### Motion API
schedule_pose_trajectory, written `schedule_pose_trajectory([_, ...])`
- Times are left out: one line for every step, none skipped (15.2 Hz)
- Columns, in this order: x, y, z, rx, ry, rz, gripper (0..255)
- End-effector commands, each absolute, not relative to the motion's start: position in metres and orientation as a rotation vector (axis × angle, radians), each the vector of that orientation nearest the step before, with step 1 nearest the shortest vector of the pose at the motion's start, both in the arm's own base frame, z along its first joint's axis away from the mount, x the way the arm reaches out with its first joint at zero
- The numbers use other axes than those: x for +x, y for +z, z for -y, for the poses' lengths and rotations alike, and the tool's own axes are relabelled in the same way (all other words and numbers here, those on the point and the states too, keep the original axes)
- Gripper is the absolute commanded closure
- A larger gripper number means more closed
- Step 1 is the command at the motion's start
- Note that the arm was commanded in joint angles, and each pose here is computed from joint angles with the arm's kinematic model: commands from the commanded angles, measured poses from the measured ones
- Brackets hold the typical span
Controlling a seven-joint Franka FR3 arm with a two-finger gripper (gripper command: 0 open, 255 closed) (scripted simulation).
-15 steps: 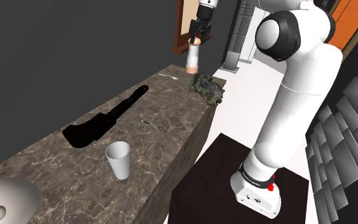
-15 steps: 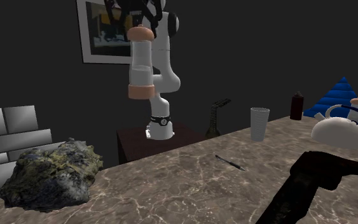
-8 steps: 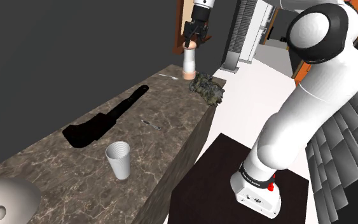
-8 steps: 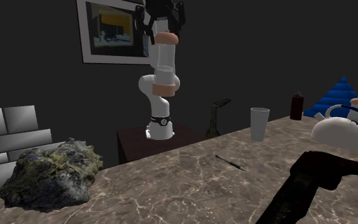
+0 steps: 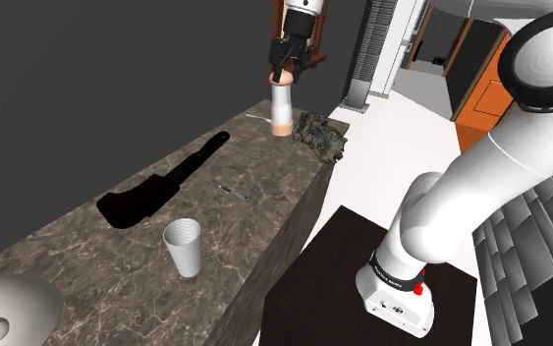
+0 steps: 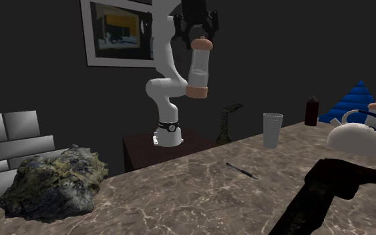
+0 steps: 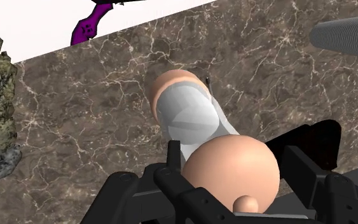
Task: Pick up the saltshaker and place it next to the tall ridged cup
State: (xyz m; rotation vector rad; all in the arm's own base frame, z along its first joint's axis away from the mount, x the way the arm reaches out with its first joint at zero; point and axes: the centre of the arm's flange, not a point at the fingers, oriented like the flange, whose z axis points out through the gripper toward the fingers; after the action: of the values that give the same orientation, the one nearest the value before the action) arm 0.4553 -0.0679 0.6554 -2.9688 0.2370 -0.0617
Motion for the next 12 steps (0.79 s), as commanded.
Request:
schedule_pose_trajectory([0.445, 0.656, 0.043, -2.969, -0.062, -0.240, 255])
schedule_pose_trajectory([0.441, 0.656, 0.031, -2.969, -0.062, -0.240, 255])
schedule_pose_trajectory([0.437, 0.656, 0.018, -2.969, -0.062, -0.240, 255])
schedule_pose_trajectory([0.433, 0.656, 0.005, -2.969, -0.062, -0.240, 255])
schedule_pose_trajectory([0.429, 0.656, -0.007, -2.969, -0.062, -0.240, 255])
schedule_pose_trajectory([0.425, 0.656, -0.020, -2.969, -0.062, -0.240, 255])
schedule_pose_trajectory([0.421, 0.656, -0.032, -2.969, -0.062, -0.240, 255])
schedule_pose_trajectory([0.417, 0.656, -0.045, -2.969, -0.062, -0.240, 255])
schedule_pose_trajectory([0.413, 0.656, -0.057, -2.969, -0.062, -0.240, 255])
schedule_pose_trajectory([0.409, 0.657, -0.070, -2.969, -0.062, -0.240, 255])
schedule_pose_trajectory([0.405, 0.657, -0.082, -2.969, -0.062, -0.240, 255])
schedule_pose_trajectory([0.401, 0.657, -0.095, -2.969, -0.062, -0.240, 255])
